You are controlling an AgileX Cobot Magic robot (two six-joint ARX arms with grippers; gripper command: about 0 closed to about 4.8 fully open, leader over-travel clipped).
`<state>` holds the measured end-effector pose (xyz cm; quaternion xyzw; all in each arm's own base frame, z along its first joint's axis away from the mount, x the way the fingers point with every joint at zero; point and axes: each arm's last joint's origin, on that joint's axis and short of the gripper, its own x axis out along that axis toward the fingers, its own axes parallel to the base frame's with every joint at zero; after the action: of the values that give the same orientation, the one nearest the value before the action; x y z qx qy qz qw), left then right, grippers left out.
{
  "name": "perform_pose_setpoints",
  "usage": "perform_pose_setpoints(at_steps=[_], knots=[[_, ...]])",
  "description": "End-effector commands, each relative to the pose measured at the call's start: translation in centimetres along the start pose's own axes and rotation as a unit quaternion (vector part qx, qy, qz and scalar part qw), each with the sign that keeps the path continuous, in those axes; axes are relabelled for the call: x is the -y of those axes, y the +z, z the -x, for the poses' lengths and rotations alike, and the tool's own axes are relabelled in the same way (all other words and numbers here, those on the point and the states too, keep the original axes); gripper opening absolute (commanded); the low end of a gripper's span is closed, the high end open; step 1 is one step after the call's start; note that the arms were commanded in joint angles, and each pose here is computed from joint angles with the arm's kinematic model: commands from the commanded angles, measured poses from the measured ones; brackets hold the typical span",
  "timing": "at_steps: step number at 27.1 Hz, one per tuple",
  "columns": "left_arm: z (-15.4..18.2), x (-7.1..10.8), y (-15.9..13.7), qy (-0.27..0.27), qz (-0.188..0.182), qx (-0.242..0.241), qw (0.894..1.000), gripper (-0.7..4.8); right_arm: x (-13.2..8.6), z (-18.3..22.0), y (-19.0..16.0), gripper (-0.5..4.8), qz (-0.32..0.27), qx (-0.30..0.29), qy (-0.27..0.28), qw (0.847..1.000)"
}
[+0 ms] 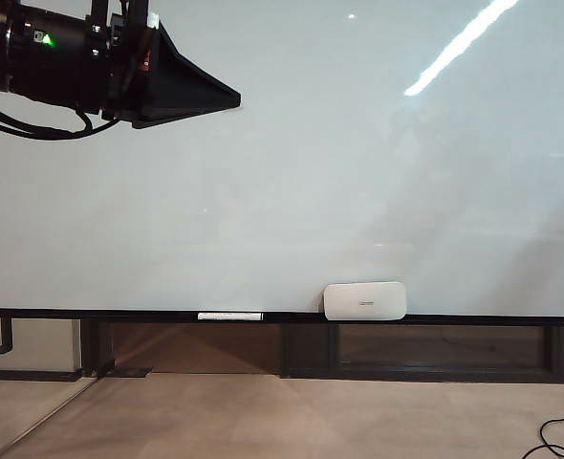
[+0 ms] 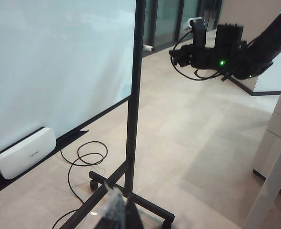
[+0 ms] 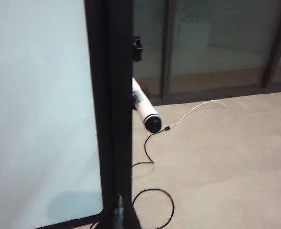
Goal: Reach to the right to find the marker pen, pick it up, and write the number 10 on the whiteboard.
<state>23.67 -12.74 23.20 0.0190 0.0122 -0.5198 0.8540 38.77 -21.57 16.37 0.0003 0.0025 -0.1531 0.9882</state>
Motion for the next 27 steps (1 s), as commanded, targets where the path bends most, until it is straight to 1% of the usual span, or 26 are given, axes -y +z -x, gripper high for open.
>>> perform_pose_setpoints(at_steps=[1,6,9,12,16,17,19,22,27], knots=[[-0.3,-0.2,0.3,-0.001,-0.005,0.007,1.000,-0.06,0.5,-0.5,0.2,0.04,0.011,0.029,0.003,1.000],[-0.8,-0.5,-0.5,-0.003,0.000,0.000,1.000,-0.06,1.5,-2.4,-0.2,0.05,0.024,0.044,0.019,0.999],[-0.8,-0.5,-0.5,-0.003,-0.001,0.001,1.000,-0.06,1.6,-2.9,-0.3,0.29,0.026,0.049,0.032,0.998],[-0.8,-0.5,-0.5,-0.009,-0.002,0.003,1.000,-0.06,1.8,-3.2,-0.3,0.50,0.029,0.049,0.032,0.998],[-0.9,-0.5,-0.7,-0.015,-0.001,0.000,1.000,-0.06,2.1,-3.4,-0.3,0.56,0.038,0.049,0.028,0.998],[-1.0,-0.6,-0.8,-0.015,0.000,-0.001,1.000,-0.06,2.1,-3.4,-0.3,0.90,0.042,0.049,0.028,0.998],[-1.0,-0.6,-1.0,-0.015,0.003,-0.003,1.000,-0.06,2.2,-3.4,-0.3,1.39,0.042,0.049,0.027,0.998],[-1.0,-0.6,-1.0,-0.015,0.002,-0.003,1.000,-0.06,2.3,-3.5,-0.5,1.41,0.046,0.048,0.018,0.998],[-1.0,-0.6,-1.0,-0.012,0.002,-0.004,1.000,-0.06,2.6,-5.1,-0.9,1.40,0.040,0.041,0.020,0.998]])
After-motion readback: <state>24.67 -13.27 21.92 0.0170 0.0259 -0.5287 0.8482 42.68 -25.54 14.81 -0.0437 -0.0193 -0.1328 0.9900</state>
